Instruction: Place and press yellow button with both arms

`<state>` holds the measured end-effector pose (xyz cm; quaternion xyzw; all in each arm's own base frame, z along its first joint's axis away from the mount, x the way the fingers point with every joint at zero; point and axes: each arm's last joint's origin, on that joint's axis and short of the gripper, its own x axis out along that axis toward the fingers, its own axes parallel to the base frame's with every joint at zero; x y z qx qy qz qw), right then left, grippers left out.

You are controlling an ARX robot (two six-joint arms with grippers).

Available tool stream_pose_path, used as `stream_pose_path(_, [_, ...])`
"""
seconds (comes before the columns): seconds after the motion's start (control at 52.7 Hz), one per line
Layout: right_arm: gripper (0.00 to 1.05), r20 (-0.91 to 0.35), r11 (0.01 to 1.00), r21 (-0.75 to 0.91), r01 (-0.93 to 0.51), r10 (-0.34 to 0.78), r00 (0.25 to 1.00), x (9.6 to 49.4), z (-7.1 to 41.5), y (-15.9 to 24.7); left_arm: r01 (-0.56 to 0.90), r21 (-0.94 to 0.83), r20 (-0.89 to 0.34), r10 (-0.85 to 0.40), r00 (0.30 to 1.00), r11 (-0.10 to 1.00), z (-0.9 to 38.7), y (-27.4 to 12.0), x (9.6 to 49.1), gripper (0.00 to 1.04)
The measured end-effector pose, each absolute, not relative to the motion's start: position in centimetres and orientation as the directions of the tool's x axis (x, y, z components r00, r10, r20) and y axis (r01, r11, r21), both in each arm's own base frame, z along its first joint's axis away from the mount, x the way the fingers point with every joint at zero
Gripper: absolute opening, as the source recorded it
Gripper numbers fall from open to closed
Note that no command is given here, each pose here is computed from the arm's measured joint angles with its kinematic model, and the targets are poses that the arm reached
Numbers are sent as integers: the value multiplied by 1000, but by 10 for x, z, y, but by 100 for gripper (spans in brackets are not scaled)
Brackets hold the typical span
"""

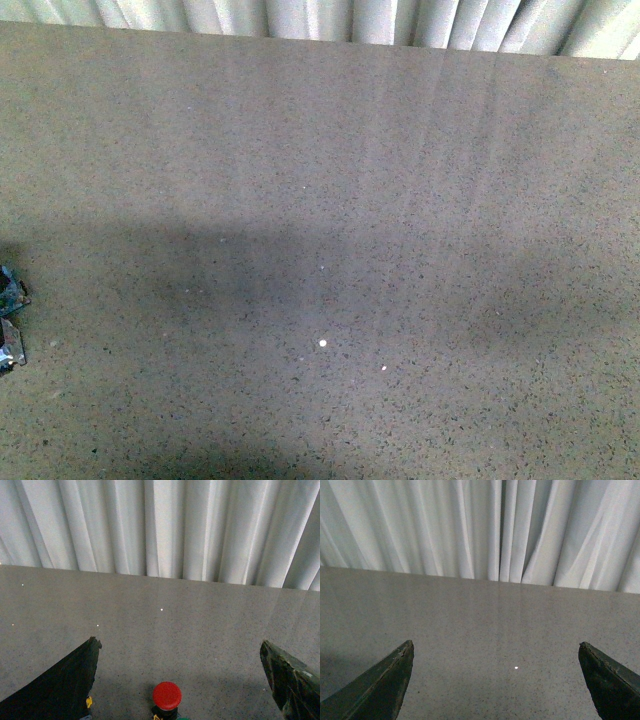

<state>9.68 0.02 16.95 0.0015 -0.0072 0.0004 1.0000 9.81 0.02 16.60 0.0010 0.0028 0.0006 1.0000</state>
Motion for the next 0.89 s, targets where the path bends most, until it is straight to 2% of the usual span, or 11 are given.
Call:
stream_pose_path(0.646, [96,14,1000,3,-1,1,1000,97,169,0,-1,2,-6,1,1000,1000,166,0,98,96])
stream_pose_path(0.722, [96,14,1000,3,0,0,1000,97,169,0,116,12,-192,-111,975,993,166,-1,99,96])
stream_pose_path(0.759, [96,14,1000,3,-3,3,1000,97,169,0,157,2,-306,-148,940,988,167,-3,103,96])
stream_pose_path(0.816, [96,14,1000,3,-3,3,1000,97,169,0,166,0,-382,-154,911,986,165,-5,113,96])
stream_pose_path(0.892, [96,14,1000,3,-2,2,1000,97,169,0,164,11,-400,-146,905,986,166,-5,128,96])
